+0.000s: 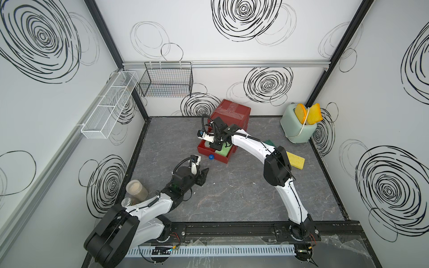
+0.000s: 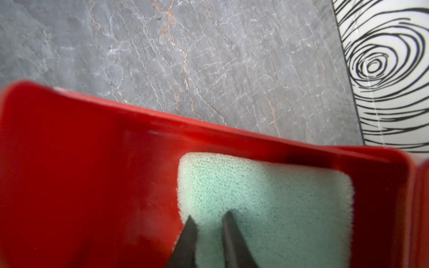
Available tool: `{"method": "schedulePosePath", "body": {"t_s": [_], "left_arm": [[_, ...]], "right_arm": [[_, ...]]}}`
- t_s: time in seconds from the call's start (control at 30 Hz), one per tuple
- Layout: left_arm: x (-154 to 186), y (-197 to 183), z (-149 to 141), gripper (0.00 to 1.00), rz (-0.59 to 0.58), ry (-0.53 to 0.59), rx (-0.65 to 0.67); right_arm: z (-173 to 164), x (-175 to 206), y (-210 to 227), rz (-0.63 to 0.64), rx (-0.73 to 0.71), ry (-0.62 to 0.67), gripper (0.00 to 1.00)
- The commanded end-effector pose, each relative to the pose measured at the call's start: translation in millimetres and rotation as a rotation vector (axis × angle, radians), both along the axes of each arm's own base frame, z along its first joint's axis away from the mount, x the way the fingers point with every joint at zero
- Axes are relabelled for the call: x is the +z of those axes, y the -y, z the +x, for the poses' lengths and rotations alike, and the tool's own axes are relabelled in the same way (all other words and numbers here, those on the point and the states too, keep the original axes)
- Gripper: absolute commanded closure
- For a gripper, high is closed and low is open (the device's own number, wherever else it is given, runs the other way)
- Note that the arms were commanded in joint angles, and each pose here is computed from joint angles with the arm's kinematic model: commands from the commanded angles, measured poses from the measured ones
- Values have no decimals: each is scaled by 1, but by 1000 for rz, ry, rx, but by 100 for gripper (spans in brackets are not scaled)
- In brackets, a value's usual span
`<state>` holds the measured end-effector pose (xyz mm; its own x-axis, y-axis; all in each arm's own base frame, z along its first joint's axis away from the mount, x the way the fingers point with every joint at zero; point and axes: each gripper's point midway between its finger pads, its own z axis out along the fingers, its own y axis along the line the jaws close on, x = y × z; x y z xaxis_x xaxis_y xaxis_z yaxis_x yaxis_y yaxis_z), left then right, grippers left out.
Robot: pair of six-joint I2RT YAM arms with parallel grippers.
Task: Take the sponge out of the drawer
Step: Pick up the sponge from the drawer, then place the sponge at the center of the board.
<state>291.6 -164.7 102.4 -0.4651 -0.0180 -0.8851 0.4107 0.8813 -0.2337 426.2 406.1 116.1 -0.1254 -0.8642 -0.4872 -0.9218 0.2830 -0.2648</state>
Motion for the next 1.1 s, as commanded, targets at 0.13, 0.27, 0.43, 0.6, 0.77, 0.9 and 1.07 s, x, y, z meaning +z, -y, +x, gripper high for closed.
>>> {"method": "schedulePosePath", "body": {"t_s": [0.13,0.27,0.43,0.6,0.77,0.9,1.07], "left_arm": [[11,1,3,41,-35,41,1],[11,1,3,41,-37,42,0],[11,2,3,41,-38,42,-2],[12,3,4,41,-41,46,-8],[13,4,3,41,-45,49,-14],[13,6,4,41,-47,46,-24],[12,6,4,41,-44,45,-23]], "right_arm": [[-6,62,-2,178,41,-10,100],[-13,89,-2,235,59,6,100],[-36,126,0,307,98,-22,100],[-84,167,11,457,127,-57,100],[-121,194,56,606,-16,10,100],[-129,205,108,682,-253,50,100],[-120,165,181,613,-663,54,100]]}}
